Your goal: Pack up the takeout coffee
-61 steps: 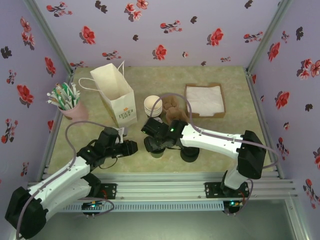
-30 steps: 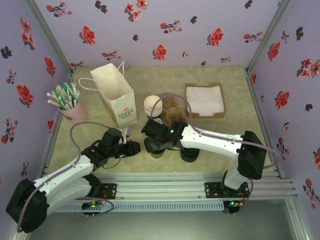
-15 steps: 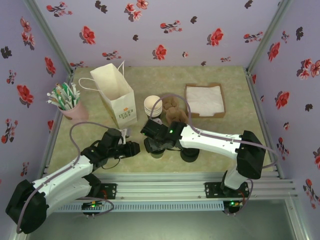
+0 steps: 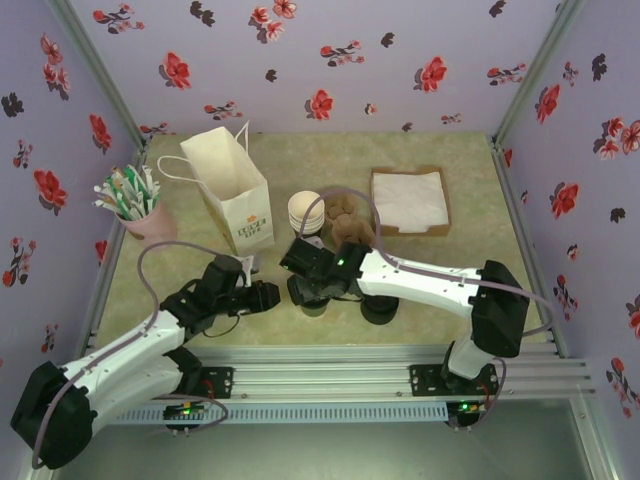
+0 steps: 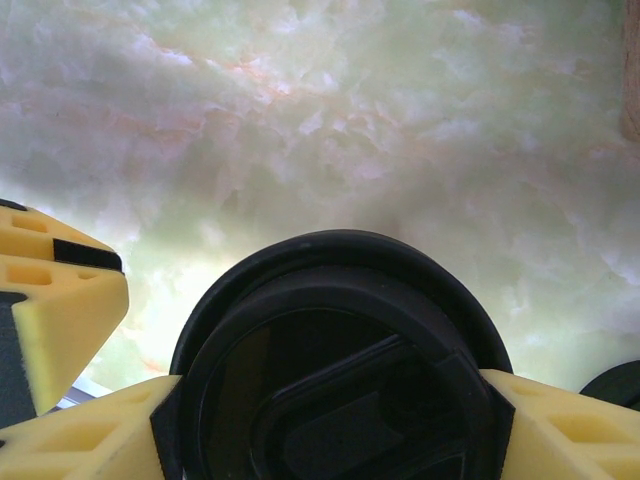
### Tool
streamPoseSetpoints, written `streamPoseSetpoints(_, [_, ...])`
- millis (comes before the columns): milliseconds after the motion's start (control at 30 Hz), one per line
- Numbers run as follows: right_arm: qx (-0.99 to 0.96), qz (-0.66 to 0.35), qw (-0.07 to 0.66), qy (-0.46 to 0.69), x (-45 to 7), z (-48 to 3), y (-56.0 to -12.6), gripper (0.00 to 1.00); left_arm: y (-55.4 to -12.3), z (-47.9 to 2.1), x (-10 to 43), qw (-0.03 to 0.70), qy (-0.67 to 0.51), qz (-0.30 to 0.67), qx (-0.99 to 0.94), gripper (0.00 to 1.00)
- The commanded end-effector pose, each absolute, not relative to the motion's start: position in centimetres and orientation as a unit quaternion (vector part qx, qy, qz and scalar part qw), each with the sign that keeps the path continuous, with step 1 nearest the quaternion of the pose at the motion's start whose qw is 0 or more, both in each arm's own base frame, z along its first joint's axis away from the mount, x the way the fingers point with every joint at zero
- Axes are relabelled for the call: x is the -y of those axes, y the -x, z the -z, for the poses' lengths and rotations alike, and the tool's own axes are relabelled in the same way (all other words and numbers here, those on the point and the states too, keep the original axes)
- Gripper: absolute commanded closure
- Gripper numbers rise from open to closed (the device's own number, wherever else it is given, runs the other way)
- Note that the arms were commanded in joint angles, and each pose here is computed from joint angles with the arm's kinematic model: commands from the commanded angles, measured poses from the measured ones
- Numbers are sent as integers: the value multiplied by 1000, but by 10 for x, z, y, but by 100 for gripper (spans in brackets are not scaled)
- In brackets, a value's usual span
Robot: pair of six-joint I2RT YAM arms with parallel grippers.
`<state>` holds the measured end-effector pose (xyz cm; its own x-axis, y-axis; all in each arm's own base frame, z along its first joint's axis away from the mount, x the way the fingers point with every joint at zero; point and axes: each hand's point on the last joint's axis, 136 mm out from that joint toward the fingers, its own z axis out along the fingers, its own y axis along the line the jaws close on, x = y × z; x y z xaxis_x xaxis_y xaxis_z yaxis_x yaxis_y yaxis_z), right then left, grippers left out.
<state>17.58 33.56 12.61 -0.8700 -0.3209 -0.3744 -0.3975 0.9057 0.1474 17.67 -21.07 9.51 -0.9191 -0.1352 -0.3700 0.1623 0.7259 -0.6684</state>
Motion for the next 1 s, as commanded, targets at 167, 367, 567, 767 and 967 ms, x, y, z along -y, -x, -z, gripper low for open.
streamPoseSetpoints(167, [-971, -61, 121, 199, -324, -107, -160, 24, -182, -115, 209, 227, -17, 372, -900, 73])
streamPoseSetpoints(367, [-967, -73, 139, 203, -332, -123, -166, 21, -181, -117, 209, 228, -18, 371, -900, 73])
streamPoseSetpoints(567, [-962, -101, 154, 203, -339, -141, -168, 18, -182, -121, 209, 230, -19, 372, -899, 72])
streamPoseSetpoints(767, [-958, -119, 160, 204, -341, -152, -167, 14, -182, -126, 209, 233, -19, 374, -898, 71])
streamPoseSetpoints(967, [-955, -136, 172, 198, -338, -163, -166, 11, -182, -139, 209, 240, -21, 378, -894, 72])
